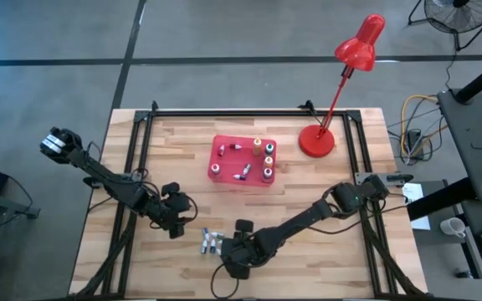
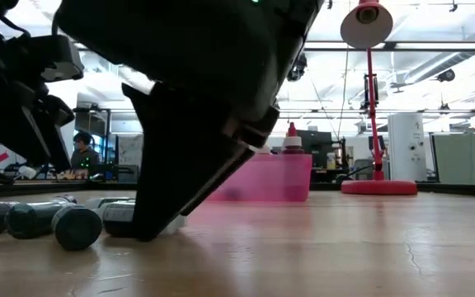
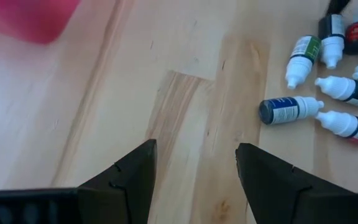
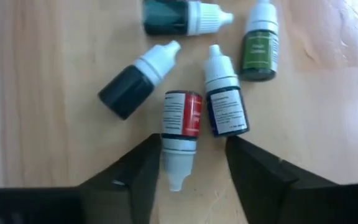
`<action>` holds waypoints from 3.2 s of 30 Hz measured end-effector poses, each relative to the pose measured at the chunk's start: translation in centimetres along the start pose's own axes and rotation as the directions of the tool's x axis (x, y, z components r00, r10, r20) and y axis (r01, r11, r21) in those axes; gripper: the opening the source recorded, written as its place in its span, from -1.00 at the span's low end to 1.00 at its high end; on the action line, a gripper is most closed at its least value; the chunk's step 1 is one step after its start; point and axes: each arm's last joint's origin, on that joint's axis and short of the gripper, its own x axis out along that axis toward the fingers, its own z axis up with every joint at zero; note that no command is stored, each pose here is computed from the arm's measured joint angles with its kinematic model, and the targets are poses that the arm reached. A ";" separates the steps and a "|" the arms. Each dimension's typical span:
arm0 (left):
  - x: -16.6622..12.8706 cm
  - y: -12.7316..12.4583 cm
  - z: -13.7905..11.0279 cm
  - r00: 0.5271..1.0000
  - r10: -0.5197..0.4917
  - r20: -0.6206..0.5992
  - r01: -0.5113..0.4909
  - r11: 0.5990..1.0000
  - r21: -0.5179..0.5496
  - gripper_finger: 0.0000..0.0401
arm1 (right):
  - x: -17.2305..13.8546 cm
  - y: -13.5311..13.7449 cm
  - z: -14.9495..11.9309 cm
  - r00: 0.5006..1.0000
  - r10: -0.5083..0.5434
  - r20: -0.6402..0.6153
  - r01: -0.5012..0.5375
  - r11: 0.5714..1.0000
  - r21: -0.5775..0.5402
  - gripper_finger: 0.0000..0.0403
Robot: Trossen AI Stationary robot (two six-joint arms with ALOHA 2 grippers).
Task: Pick & Place food coloring
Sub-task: Put the small red food coloring bottle into the pink bin, then put the small dark blue food coloring bottle into the pink bin
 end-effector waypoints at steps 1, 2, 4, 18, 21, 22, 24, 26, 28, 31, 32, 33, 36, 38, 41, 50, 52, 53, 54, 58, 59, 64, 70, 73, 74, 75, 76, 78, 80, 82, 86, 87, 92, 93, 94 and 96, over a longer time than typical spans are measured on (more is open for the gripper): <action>0.0 0.0 0.0 1.000 0.004 0.004 -0.004 1.000 -0.004 -0.04 | 0.0 0.0 0.0 1.000 0.010 -0.007 -0.010 1.000 -0.021 -0.24; 0.0 0.0 0.0 1.000 0.009 0.008 -0.009 1.000 -0.007 -0.04 | 0.1 -0.1 0.1 1.000 0.023 -0.016 -0.024 0.999 -0.040 -0.32; 0.0 0.0 0.0 1.000 0.016 0.013 -0.015 1.000 -0.011 -0.04 | 0.1 -0.4 0.2 0.998 0.051 -0.038 -0.054 0.997 -0.063 -0.49; 0.0 0.1 0.1 0.999 0.029 0.024 -0.025 0.990 -0.140 -0.04 | -2.9 -8.0 2.3 0.967 0.013 -0.256 -0.055 0.986 -0.156 -0.80; 0.0 0.1 0.1 0.998 0.047 0.039 -0.038 0.979 -0.202 -0.04 | -5.4 -11.7 3.7 0.963 0.001 -0.268 -0.033 0.993 -0.116 -0.78; 0.0 0.2 0.1 0.997 0.055 0.047 -0.043 0.972 -0.230 -0.04 | -6.3 -13.0 4.2 0.966 -0.009 -0.259 -0.017 0.995 -0.098 -0.78; 0.0 0.2 0.1 0.996 0.071 0.057 -0.052 0.958 -0.282 -0.04 | -8.2 -15.7 5.4 0.976 -0.031 -0.215 0.021 0.999 -0.046 -0.77; 0.0 0.3 0.2 0.994 0.088 0.072 -0.061 0.945 -0.320 -0.04 | -9.7 -18.5 6.2 0.982 -0.057 -0.182 0.063 0.998 0.023 -0.77; 0.0 0.3 0.2 0.990 0.111 0.091 -0.073 0.935 -0.347 -0.04 | -10.6 -21.4 6.8 0.985 -0.072 -0.160 0.092 0.989 0.119 -0.77; 0.0 0.4 0.3 0.981 0.150 0.125 -0.093 0.921 -0.379 -0.04 | -9.8 -25.3 7.1 0.981 -0.070 -0.180 0.108 0.971 0.212 -0.76; 0.0 0.5 0.4 0.977 0.162 0.135 -0.099 0.919 -0.382 -0.04 | -9.2 -26.3 7.1 0.980 -0.052 -0.190 0.095 0.969 0.228 -0.76; 0.0 0.5 0.4 0.976 0.167 0.141 -0.102 0.918 -0.384 -0.04 | -8.5 -27.2 7.0 0.979 -0.026 -0.200 0.075 0.969 0.237 -0.76; 0.0 0.5 0.4 0.975 0.168 0.142 -0.104 0.921 -0.375 -0.04 | -6.8 -28.6 6.7 0.970 0.041 -0.239 0.014 0.974 0.225 -0.76; 0.0 0.5 0.4 0.975 0.170 0.141 -0.110 0.928 -0.356 -0.04 | -6.0 -28.8 6.5 0.966 0.045 -0.255 0.004 0.982 0.187 -0.73; 0.2 0.4 0.3 0.976 0.173 0.134 -0.125 0.944 -0.305 -0.04 | -5.4 -29.1 6.5 0.967 0.037 -0.252 0.001 0.989 0.150 -0.61; 2.6 -1.4 0.6 0.990 0.048 0.136 -0.054 0.998 0.041 -0.04 | -5.6 -29.3 6.8 0.973 0.034 -0.226 -0.012 0.995 0.101 -0.18; 3.1 -1.8 0.6 0.992 0.008 0.125 -0.028 0.986 0.166 -0.04 | -6.0 -29.0 6.7 0.973 0.036 -0.229 -0.023 0.998 0.059 -0.12; 3.4 -1.9 0.5 0.994 -0.006 0.113 -0.019 0.974 0.225 -0.04 | -6.3 -28.8 6.7 0.971 0.037 -0.236 -0.031 0.999 0.030 -0.09; 3.6 -2.0 0.3 0.996 -0.018 0.092 -0.009 0.959 0.284 -0.04 | -6.5 -28.5 6.7 0.971 0.038 -0.237 -0.041 0.999 -0.005 -0.07; 4.3 -2.6 0.0 0.993 -0.119 -0.008 0.110 0.885 0.452 -0.04 | -7.4 -26.9 6.6 0.968 0.050 -0.246 -0.089 0.985 -0.151 -0.01; 4.3 -2.8 0.1 0.989 -0.143 -0.021 0.136 0.867 0.479 -0.04 | -7.5 -26.5 6.6 0.967 0.054 -0.248 -0.103 0.977 -0.188 -0.01; 4.5 -3.6 1.0 0.985 -0.172 -0.027 0.149 0.751 0.643 -0.04 | -7.6 -25.0 6.5 0.965 0.057 -0.258 -0.126 0.957 -0.260 0.00; 5.4 -3.1 1.3 0.971 -0.220 -0.092 0.224 0.706 0.672 -0.04 | -7.6 -24.4 6.6 0.968 0.061 -0.245 -0.120 0.965 -0.232 0.00; 6.0 -3.0 1.3 0.960 -0.251 -0.122 0.267 0.703 0.660 -0.04 | -7.6 -24.4 6.7 0.971 0.059 -0.233 -0.111 0.970 -0.218 0.00; 6.1 -3.0 1.4 0.960 -0.254 -0.120 0.269 0.704 0.657 -0.05 | -7.6 -24.5 6.7 0.971 0.059 -0.232 -0.109 0.971 -0.212 0.00; 6.3 -3.0 1.4 0.959 -0.259 -0.116 0.270 0.707 0.654 -0.06 | -7.6 -24.4 6.7 0.971 0.059 -0.233 -0.108 0.973 -0.205 0.00; 6.4 -3.0 1.5 0.957 -0.268 -0.113 0.276 0.710 0.648 -0.07 | -7.6 -24.4 6.7 0.971 0.060 -0.233 -0.107 0.974 -0.199 0.00; 6.5 -3.0 1.6 0.955 -0.273 -0.112 0.281 0.724 0.630 -0.13 | -7.6 -24.3 6.7 0.970 0.062 -0.234 -0.107 0.977 -0.183 0.00; 6.5 -2.9 1.6 0.955 -0.273 -0.112 0.283 0.736 0.615 -0.22 | -7.6 -24.1 6.7 0.970 0.064 -0.235 -0.107 0.978 -0.178 0.00; 6.5 -2.9 1.6 0.956 -0.271 -0.112 0.283 0.747 0.601 -0.34 | -7.6 -24.0 6.6 0.970 0.064 -0.236 -0.109 0.977 -0.181 0.00; 6.6 -2.8 1.7 0.962 -0.255 -0.103 0.267 0.785 0.559 -0.61 | -7.9 -23.7 6.6 0.969 0.069 -0.236 -0.112 0.979 -0.173 0.00; 6.6 -2.8 1.7 0.964 -0.246 -0.097 0.259 0.797 0.545 -0.67 | -8.2 -23.6 6.7 0.971 0.073 -0.229 -0.113 0.979 -0.170 0.00; 5.8 -1.5 1.9 0.997 -0.070 -0.038 0.079 0.885 0.460 -0.85 | -12.0 -23.3 7.2 0.989 0.061 -0.133 -0.085 0.979 -0.183 0.00; 5.5 -1.3 2.2 0.999 -0.039 -0.006 0.038 0.897 0.440 -0.85 | -12.7 -23.3 7.3 0.993 0.039 -0.112 -0.060 0.981 -0.187 0.00; 5.0 -1.0 2.6 0.999 -0.015 0.029 0.001 0.909 0.416 -0.85 | -13.5 -23.3 7.4 0.996 0.008 -0.090 -0.025 0.981 -0.191 0.00; 4.1 -0.4 3.5 0.990 0.063 0.130 -0.107 0.925 0.365 -0.81 | -14.9 -23.4 7.5 0.997 -0.064 -0.047 0.054 0.979 -0.199 0.00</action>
